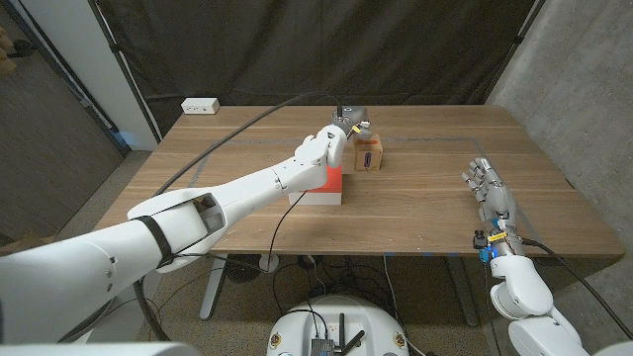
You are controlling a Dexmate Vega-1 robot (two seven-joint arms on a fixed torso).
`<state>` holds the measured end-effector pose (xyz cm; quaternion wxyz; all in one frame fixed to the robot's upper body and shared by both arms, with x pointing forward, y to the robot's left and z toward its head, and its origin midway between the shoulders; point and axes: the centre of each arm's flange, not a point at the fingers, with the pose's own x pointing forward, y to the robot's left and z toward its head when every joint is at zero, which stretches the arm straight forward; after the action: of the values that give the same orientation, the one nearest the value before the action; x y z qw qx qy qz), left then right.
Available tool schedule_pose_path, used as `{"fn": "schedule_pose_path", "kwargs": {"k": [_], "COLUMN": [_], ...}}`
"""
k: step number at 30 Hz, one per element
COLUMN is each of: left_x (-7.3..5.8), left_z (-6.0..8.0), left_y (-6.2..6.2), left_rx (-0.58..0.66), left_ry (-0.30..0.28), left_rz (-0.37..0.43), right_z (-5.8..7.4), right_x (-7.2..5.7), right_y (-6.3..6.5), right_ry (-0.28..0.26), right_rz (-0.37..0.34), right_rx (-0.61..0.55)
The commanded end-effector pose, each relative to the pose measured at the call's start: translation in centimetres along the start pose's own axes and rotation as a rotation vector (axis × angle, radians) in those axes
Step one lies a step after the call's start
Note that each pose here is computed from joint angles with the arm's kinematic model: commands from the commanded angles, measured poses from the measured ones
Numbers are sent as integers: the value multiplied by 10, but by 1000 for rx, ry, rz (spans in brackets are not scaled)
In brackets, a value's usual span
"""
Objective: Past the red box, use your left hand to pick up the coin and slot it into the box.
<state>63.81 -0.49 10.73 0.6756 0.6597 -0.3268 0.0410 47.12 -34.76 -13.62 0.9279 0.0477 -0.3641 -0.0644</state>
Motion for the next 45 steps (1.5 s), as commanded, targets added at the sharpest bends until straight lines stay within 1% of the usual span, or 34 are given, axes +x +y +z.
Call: {"fn": "schedule_pose_path", "kwargs": {"k": [1, 2, 3, 4, 5, 6, 7, 8, 9, 12, 13, 14, 15, 16, 17, 18, 19, 21, 22, 23, 24, 26, 27, 29, 30, 32, 35, 36, 39, 41, 42, 43, 44, 45], "left_x": [-21, -28, -32, -32, -37, -46, -52, -57, -57, -79, -80, -85, -95, -99, -99, -104, -114, -123, -123, -132, -136, -140, -148, -155, -156, -166, -172, -178, -184, -195, -195, -199, -207, -208], "left_z": [-28, -37, -42, -42, -46, -55, -60, -64, -64, -83, -84, -89, -98, -102, -103, -106, -113, -119, -119, -125, -127, -129, -135, -140, -140, -149, -154, -159, -163, -169, -169, -171, -174, -174], "left_y": [36, 41, 44, 44, 46, 49, 51, 52, 52, 56, 56, 56, 55, 54, 54, 53, 52, 50, 50, 49, 48, 48, 46, 44, 44, 39, 37, 35, 33, 29, 29, 28, 23, 23], "left_rx": [-129, -178, -201, -202, -216, -247, -260, -270, -271, -340, -341, -359, -391, -408, -409, -422, -443, -471, -472, -498, -512, -527, -555, -586, -586, -620, -642, -671, -699, -752, -753, -768, -804, -806], "left_ry": [12, 18, 20, 19, 22, 29, 34, 40, 40, 66, 65, 69, 78, 81, 80, 84, 96, 99, 98, 104, 105, 102, 103, 109, 108, 108, 111, 114, 123, 129, 129, 130, 133, 131], "left_rz": [130, 152, 161, 161, 173, 203, 217, 230, 230, 285, 285, 295, 311, 319, 319, 325, 337, 349, 349, 358, 362, 363, 362, 357, 356, 347, 342, 342, 339, 339, 339, 342, 349, 349], "right_z": [5, 6, 6, 6, 7, 8, 9, 9, 9, 13, 13, 14, 15, 15, 15, 15, 15, 14, 14, 14, 13, 13, 12, 10, 10, 9, 8, 9, 9, 10, 10, 11, 12, 12], "right_x": [3, 3, 3, 3, 3, 3, 3, 4, 4, 4, 4, 4, 4, 4, 4, 5, 5, 5, 5, 6, 6, 6, 7, 7, 7, 8, 9, 9, 9, 9, 9, 9, 10, 10], "right_y": [10, 12, 13, 13, 14, 16, 18, 19, 19, 27, 27, 29, 33, 35, 35, 36, 39, 41, 41, 43, 44, 45, 48, 52, 52, 59, 62, 65, 67, 68, 68, 68, 68, 68], "right_ry": [-5, -7, -8, -8, -9, -10, -9, -11, -10, -21, -21, -25, -30, -30, -30, -31, -32, -28, -28, -27, -27, -26, -25, -25, -25, -25, -25, -25, -24, -23, -23, -24, -26, -26], "right_rz": [14, 15, 15, 15, 17, 17, 16, 21, 21, 24, 24, 26, 27, 24, 24, 26, 31, 31, 31, 34, 33, 34, 36, 37, 37, 40, 36, 34, 37, 46, 46, 52, 59, 59], "right_rx": [-9, -11, -11, -11, -14, -12, -11, -17, -17, -20, -20, -22, -22, -19, -19, -21, -26, -27, -27, -34, -34, -35, -33, -31, -31, -11, 2, 2, 1, -6, -6, -9, -19, -20]}}
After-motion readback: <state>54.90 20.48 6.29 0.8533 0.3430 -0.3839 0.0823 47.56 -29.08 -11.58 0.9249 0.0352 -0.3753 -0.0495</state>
